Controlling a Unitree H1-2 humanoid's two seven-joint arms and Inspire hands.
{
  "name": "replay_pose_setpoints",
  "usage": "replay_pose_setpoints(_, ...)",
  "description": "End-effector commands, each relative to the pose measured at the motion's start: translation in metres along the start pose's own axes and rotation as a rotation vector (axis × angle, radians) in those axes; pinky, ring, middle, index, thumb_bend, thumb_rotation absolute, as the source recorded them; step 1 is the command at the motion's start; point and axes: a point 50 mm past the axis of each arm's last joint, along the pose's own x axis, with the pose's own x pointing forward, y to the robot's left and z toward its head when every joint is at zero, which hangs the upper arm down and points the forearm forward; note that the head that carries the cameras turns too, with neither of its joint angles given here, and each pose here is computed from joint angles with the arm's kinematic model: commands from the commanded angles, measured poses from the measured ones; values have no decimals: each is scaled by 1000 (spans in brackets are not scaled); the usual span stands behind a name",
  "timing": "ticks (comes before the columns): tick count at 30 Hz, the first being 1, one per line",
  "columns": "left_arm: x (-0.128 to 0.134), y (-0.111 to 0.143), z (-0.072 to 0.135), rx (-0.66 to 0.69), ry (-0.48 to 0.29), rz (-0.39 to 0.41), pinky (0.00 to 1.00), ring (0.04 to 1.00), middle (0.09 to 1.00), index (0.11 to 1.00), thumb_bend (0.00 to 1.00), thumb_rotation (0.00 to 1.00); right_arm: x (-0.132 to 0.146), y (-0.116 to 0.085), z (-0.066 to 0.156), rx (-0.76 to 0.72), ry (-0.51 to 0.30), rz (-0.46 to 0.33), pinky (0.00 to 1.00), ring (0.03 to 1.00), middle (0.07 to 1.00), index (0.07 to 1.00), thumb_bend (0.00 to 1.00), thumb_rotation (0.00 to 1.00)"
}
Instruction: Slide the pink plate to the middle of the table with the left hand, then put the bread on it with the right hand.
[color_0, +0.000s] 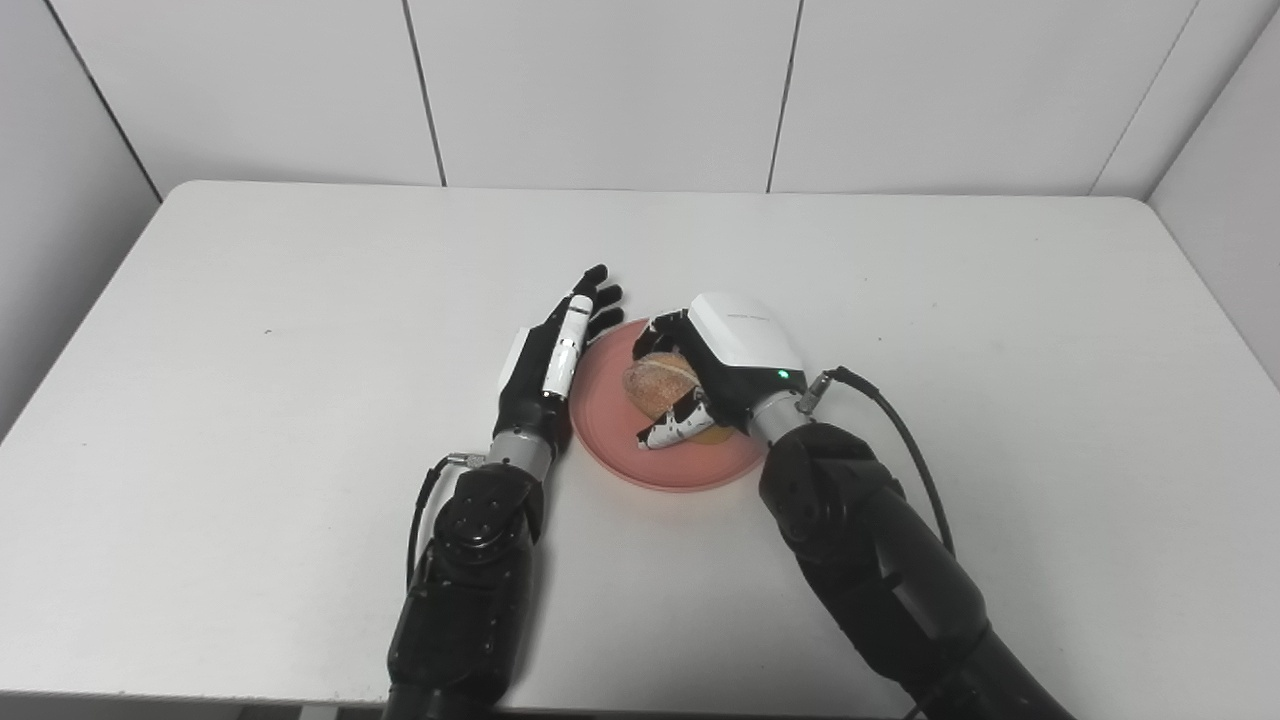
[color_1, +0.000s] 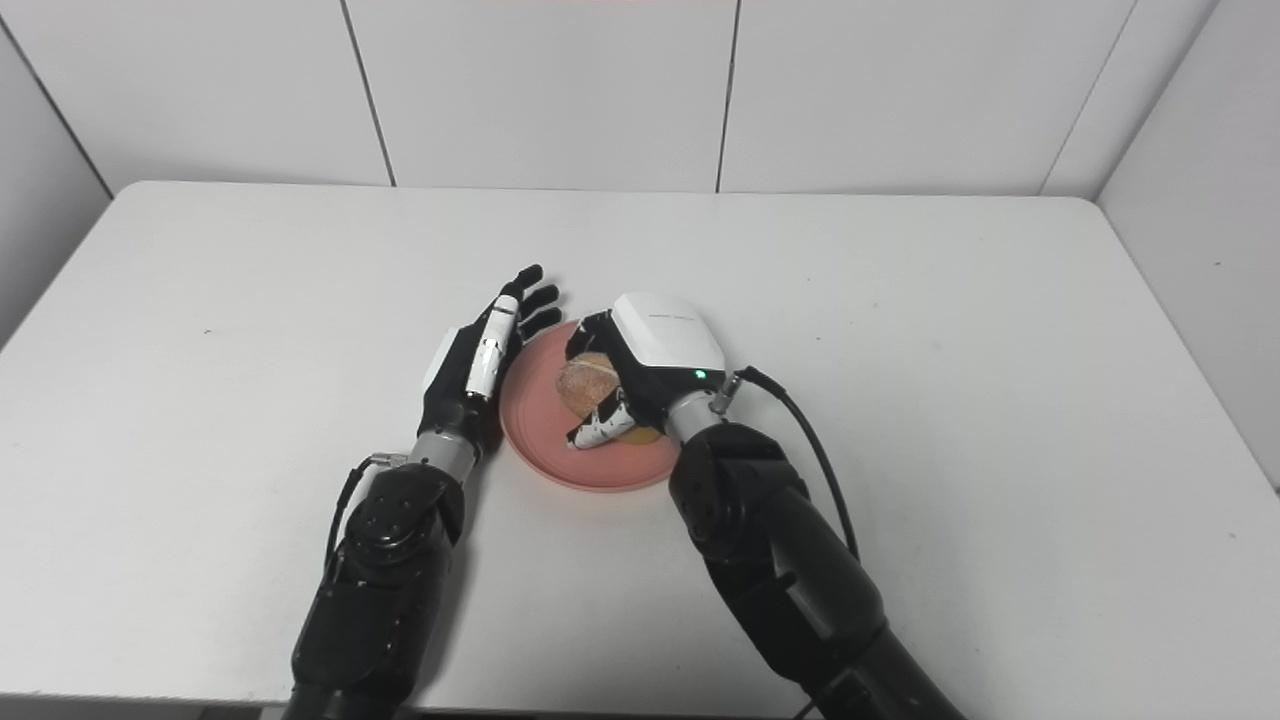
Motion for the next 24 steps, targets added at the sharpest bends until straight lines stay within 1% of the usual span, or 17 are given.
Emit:
replay_pose_setpoints(1,2,-8,1,6,32,-26,845,891,894,881,330,1000,3,-24,15,-11,-36,-64,433,584,671,749,710,136)
replay_pose_setpoints(4,1,-8,1,7,28,-28,854,898,899,883,327,1000,0,-29,18,-10,-37,-56,427,570,659,769,713,146)
replay_pose_setpoints(5,1,-8,1,4,28,-27,854,896,898,882,326,1000,0,-30,19,-11,-33,-50,478,621,695,777,721,160)
replay_pose_setpoints(7,1,-7,1,-5,33,-27,859,895,899,885,329,1000,-1,-33,20,-8,-22,-41,646,759,793,807,748,211)
replay_pose_setpoints(9,1,-7,1,-8,35,-23,864,898,901,886,330,1000,-2,-36,20,-8,-13,-34,706,803,826,820,763,244)
replay_pose_setpoints(10,1,-7,1,-7,36,-20,866,900,899,881,334,1000,-2,-37,21,-10,-9,-31,749,830,848,835,772,309)
replay_pose_setpoints(11,1,-7,1,-3,38,-16,866,900,899,881,335,1000,-3,-39,21,-23,-8,-24,752,832,850,836,773,314)
replay_pose_setpoints(12,1,-7,0,-1,41,-14,862,903,900,877,336,1000,-3,-41,21,-33,-7,-21,795,855,871,858,775,390)
replay_pose_setpoints(14,1,-7,0,0,39,-19,872,914,908,881,333,1000,-4,-45,22,-49,-2,-14,836,879,895,881,792,489)
replay_pose_setpoints(15,1,-7,0,1,38,-23,881,922,917,886,332,1000,-5,-47,23,-54,-1,-12,853,889,913,902,813,578)
replay_pose_setpoints(16,1,-7,-1,6,37,-27,882,923,918,887,332,1000,-6,-49,23,-61,-1,-11,855,890,915,904,815,590)
replay_pose_setpoints(17,1,-7,-1,8,36,-30,890,930,926,894,331,1000,-6,-51,24,-66,0,-9,858,894,922,914,831,650)
replay_pose_setpoints(18,0,-7,-1,9,34,-35,893,932,929,896,331,1000,-8,-54,25,-78,-3,-17,860,896,925,917,837,670)
replay_pose_setpoints(19,0,-6,-1,9,32,-39,898,936,936,907,332,1000,-9,-55,25,-85,-5,-22,857,896,925,922,863,726)
replay_pose_setpoints(20,0,-7,-1,6,26,-38,900,938,940,912,332,1000,-11,-59,26,-89,-9,-34,856,896,925,925,876,755)
replay_pose_setpoints(23,-1,-7,-1,4,19,-29,874,920,923,889,365,1000,-17,-66,28,-91,-21,-56,888,927,951,972,949,876)
replay_pose_setpoints(24,-1,-7,-1,2,17,-28,871,918,922,887,366,1000,-20,-70,28,-90,-26,-70,890,929,953,974,952,880)
